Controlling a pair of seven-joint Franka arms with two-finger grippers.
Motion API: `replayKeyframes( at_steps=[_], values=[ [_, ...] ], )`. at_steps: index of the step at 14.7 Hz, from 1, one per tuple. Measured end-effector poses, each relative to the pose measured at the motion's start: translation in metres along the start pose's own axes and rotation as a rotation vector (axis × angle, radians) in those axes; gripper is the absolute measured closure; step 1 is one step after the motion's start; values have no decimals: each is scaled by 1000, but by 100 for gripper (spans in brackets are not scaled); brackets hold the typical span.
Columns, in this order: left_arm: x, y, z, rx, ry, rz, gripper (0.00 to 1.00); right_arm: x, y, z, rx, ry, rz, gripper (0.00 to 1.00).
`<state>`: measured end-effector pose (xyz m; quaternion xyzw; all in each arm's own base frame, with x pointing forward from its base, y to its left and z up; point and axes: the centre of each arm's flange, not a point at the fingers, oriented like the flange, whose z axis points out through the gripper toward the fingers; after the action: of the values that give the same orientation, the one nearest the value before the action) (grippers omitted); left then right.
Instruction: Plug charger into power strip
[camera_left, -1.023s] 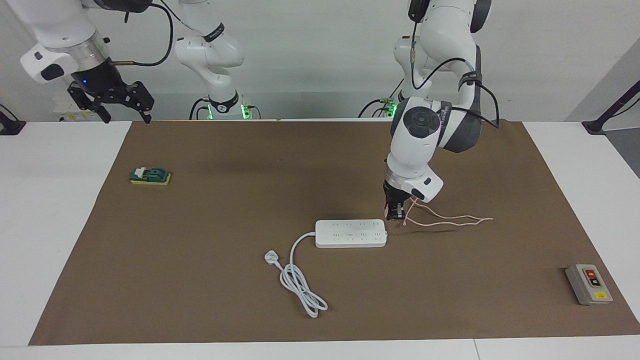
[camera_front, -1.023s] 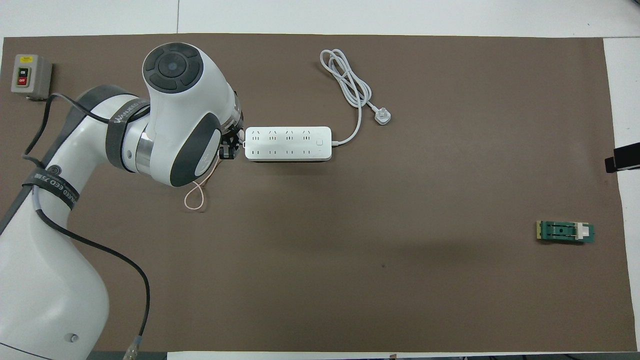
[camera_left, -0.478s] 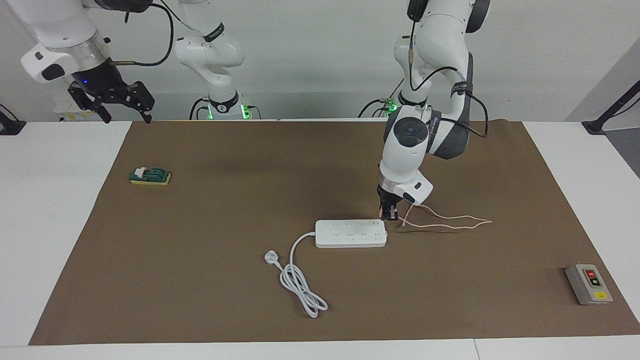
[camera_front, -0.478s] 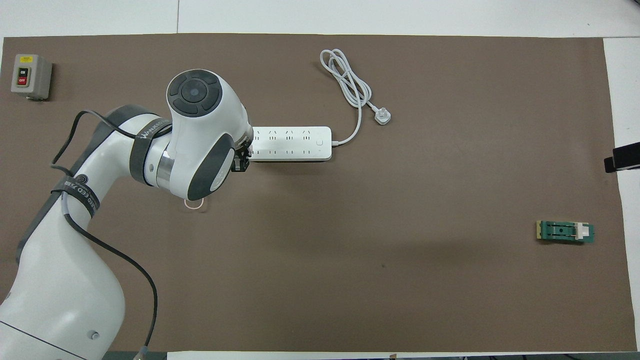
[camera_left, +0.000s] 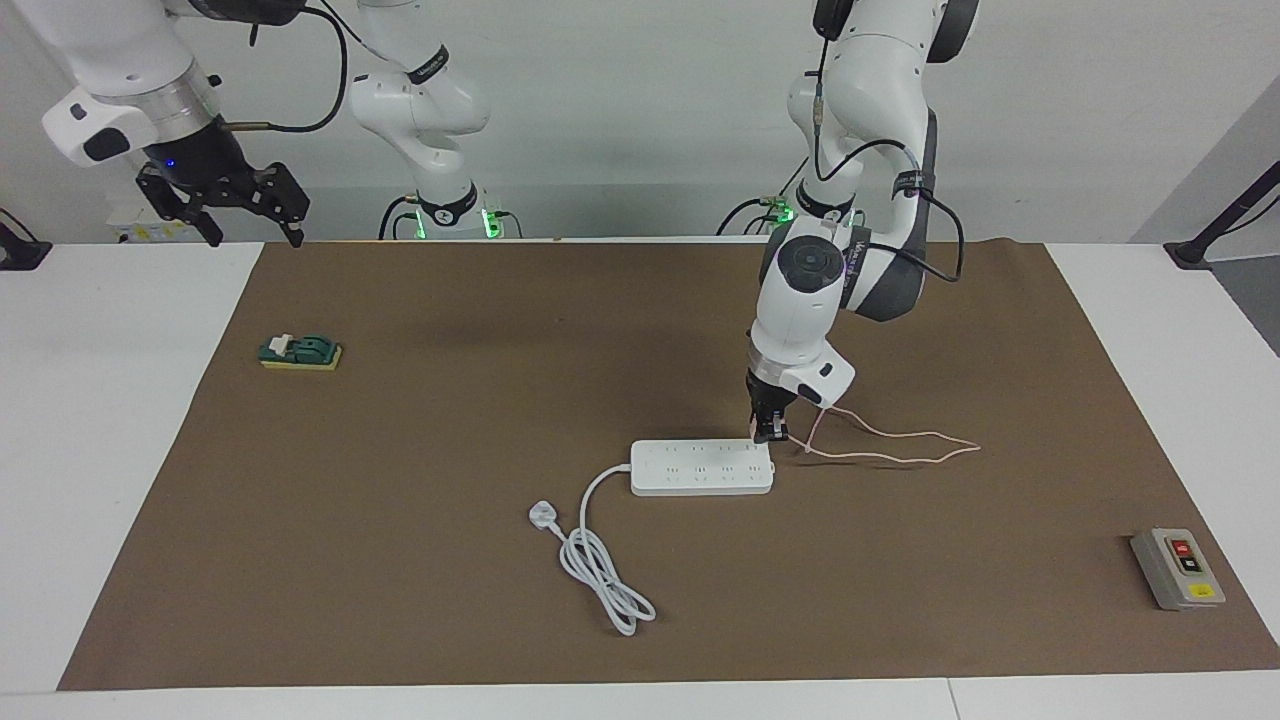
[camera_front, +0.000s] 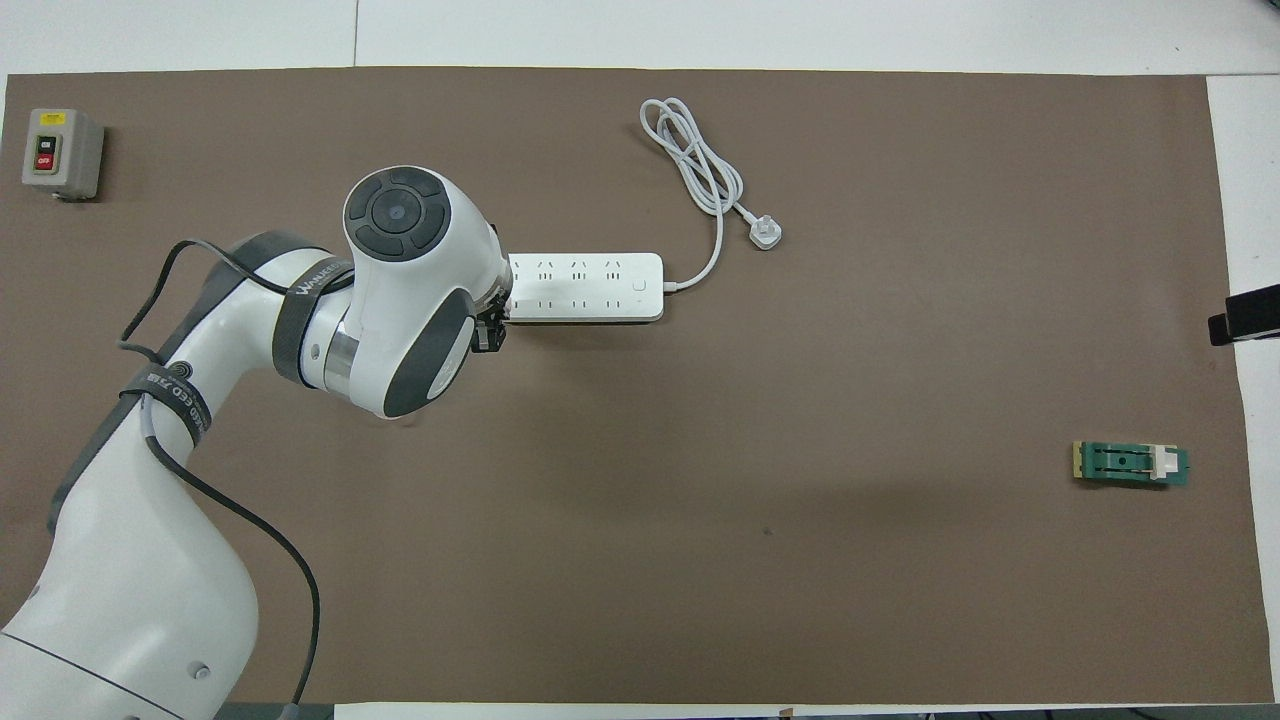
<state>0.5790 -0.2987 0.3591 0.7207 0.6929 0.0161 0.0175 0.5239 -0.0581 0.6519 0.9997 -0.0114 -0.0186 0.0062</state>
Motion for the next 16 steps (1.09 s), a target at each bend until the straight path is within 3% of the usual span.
replayKeyframes(
  at_steps=[16],
  values=[
    [-8,-1,8,-8,-6,1,69,0,0,0,0,0,0,0]
  ],
)
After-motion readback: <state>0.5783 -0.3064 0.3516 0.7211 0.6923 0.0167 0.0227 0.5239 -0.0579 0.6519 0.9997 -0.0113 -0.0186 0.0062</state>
